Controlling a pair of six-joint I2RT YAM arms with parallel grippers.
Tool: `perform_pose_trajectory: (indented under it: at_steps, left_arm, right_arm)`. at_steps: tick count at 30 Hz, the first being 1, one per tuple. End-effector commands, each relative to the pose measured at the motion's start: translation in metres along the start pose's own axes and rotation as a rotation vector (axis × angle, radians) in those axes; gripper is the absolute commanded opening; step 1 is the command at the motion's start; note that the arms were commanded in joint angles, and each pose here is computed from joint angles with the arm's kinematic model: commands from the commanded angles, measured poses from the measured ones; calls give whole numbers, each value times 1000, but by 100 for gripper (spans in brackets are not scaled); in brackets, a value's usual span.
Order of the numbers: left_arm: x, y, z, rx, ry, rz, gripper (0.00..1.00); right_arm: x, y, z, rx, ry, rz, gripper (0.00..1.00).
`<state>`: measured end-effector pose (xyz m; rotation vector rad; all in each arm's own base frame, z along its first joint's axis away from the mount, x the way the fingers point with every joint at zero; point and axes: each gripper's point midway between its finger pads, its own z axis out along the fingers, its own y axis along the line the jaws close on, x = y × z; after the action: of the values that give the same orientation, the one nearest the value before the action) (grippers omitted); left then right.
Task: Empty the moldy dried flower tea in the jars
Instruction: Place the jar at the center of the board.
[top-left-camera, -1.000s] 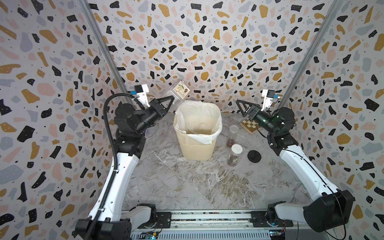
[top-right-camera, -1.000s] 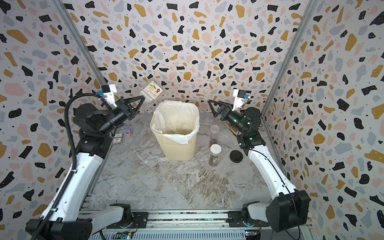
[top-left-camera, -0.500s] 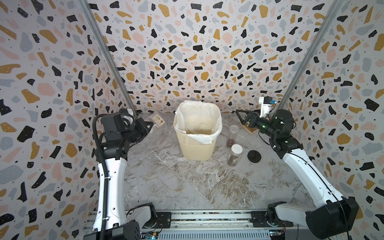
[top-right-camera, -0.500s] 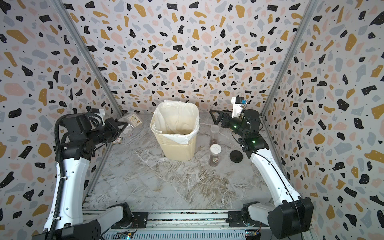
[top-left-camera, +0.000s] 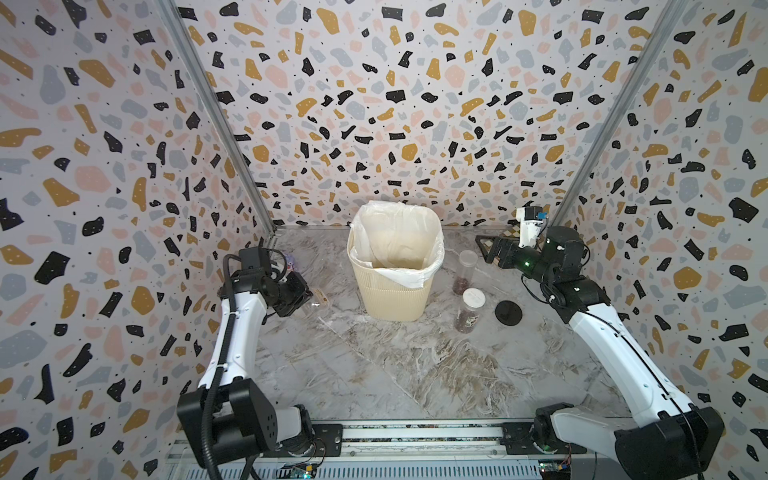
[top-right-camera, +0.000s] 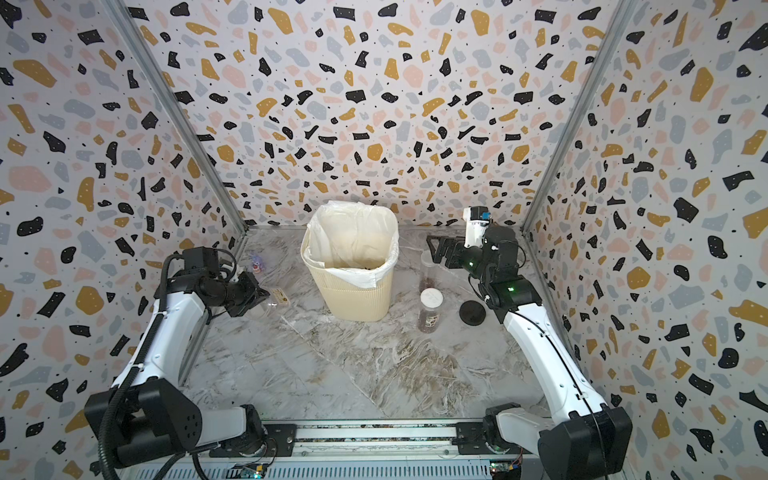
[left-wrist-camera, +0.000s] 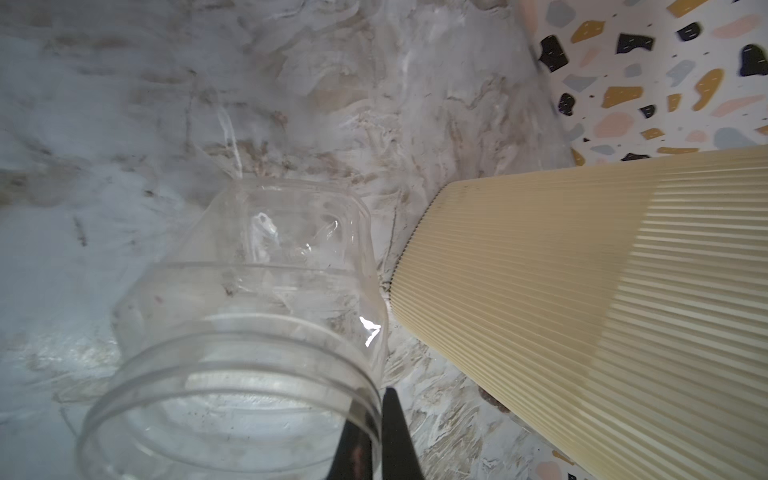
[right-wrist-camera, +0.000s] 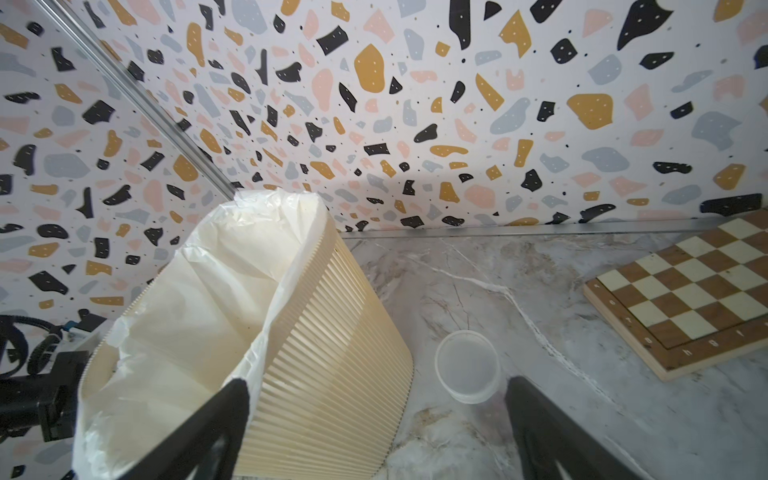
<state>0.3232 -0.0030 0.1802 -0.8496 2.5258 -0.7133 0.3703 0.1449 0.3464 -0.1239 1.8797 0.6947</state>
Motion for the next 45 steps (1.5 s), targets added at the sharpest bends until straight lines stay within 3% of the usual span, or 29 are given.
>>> perform_pose_trajectory:
  at_steps: [1,7,15,29,37,45]
  left_arm:
    - [5,13,13,-88,48,34,0]
    - [8,17,25,-147,120,4,0]
    - [-5,24,28,-297,199,55,0]
    - [-29,24,54,-348,327,112,0]
    - [-36,15,49,-317,276,135,39]
    - [-54,-9,20,-281,155,192,56]
  right_arm:
    - [7,-12,-12,79,17,-53,97]
    - [13,-19,-20,116,1,-80,97]
    - [17,-25,-29,146,-19,-99,98]
    - [18,-32,-38,181,-32,-114,99]
    - [21,-34,-34,184,-19,-108,99]
    - [30,-35,-29,173,25,-96,99]
